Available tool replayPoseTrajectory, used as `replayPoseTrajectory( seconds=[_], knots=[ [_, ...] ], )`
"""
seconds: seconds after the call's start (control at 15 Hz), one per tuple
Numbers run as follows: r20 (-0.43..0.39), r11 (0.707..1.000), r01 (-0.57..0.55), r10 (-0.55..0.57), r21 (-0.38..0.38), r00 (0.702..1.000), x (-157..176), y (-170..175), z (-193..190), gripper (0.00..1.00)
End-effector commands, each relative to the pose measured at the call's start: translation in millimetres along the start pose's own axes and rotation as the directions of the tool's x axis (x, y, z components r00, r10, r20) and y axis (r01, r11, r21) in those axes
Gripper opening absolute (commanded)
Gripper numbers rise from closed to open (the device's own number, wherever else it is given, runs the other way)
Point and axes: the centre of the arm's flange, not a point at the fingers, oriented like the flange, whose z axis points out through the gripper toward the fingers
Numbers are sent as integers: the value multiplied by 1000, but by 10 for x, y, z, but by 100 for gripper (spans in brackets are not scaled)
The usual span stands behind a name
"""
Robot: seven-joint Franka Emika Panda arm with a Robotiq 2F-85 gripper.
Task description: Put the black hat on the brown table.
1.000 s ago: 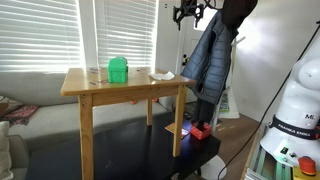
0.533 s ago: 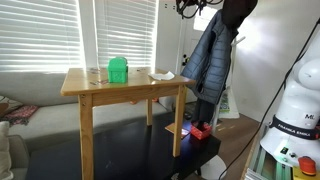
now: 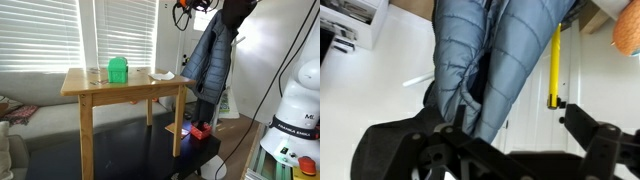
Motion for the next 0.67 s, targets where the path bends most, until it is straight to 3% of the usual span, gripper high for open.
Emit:
replayPoseTrajectory(
  seconds=[0.0,0.4,0.6],
  knots=[
    [-9,999,-21,21,-27,1000,21,-10,38,100],
    [-13,998,-47,46,-40,999,34,-43,30,100],
    [-60,985,-162,159,-63,986,314,-94,138,100]
  ],
)
